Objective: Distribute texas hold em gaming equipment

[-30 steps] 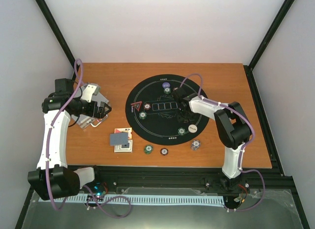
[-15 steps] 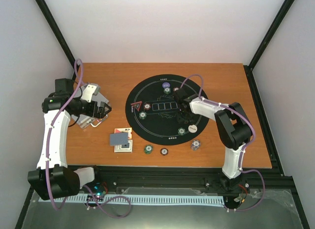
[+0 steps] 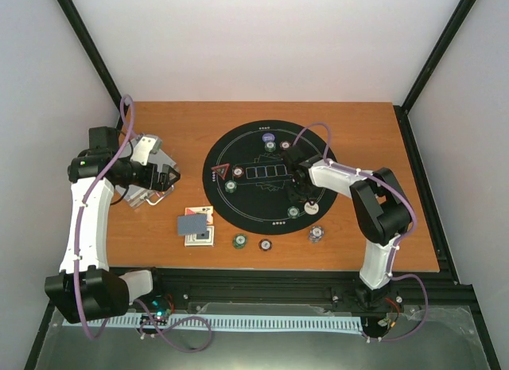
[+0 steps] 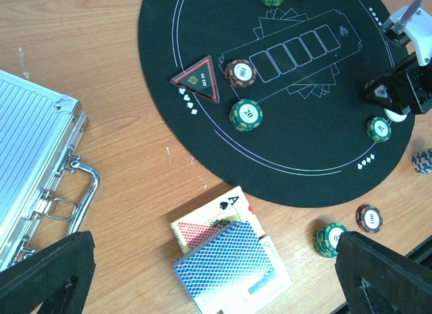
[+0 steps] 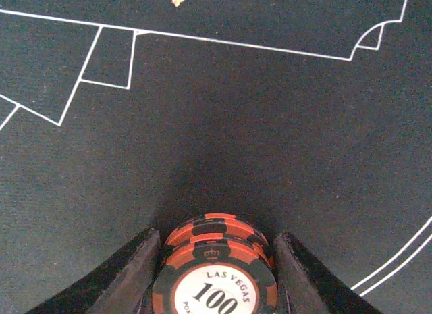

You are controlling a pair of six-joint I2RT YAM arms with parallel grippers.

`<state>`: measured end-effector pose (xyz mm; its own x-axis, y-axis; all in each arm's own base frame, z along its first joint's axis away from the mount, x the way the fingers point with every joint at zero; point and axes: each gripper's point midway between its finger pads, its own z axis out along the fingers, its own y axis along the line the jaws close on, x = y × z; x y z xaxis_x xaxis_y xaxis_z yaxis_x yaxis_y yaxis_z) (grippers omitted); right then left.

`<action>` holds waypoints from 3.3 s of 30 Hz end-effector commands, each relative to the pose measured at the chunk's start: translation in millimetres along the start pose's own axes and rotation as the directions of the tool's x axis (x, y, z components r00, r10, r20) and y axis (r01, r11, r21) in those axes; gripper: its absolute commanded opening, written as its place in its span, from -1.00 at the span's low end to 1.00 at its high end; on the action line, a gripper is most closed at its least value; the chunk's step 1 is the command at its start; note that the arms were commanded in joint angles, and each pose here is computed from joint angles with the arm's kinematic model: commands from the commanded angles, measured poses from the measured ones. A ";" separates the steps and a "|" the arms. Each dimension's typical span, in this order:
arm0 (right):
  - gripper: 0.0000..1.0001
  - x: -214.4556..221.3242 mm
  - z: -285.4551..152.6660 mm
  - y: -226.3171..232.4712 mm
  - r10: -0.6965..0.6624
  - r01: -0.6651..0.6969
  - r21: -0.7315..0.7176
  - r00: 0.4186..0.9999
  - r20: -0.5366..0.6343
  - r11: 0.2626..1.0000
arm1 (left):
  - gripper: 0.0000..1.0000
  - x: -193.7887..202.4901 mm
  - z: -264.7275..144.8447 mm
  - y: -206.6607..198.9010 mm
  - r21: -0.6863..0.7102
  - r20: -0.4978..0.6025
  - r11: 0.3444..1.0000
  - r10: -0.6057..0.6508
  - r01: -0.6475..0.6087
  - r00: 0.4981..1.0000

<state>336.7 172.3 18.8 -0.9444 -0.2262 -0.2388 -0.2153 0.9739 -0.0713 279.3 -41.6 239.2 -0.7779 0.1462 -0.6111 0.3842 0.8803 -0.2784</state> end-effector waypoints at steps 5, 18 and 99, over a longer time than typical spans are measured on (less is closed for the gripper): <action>0.11 0.9 -3.3 -3.7 -0.006 0.006 0.009 1.000 -0.016 1.000 | 0.99 -2.9 -5.4 -1.4 -0.001 0.012 1.000 0.017 -0.017 1.000; 0.61 9.0 -63.7 -17.3 0.062 -0.065 0.040 0.996 0.069 0.997 | 1.00 -3.6 -5.7 -1.2 -0.001 0.013 1.000 0.023 -0.023 1.000; -0.59 92.2 -112.1 -5.7 0.151 -0.151 -0.014 0.986 0.070 0.988 | 1.00 -5.5 -11.0 -9.6 0.023 0.032 0.999 0.028 -0.028 0.999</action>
<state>213.7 144.0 79.1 -0.9618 -0.0767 -0.2626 -0.0723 0.9970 -0.0267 278.2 -44.3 241.4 -0.7705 0.1508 -0.6194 0.3990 0.8718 -0.2841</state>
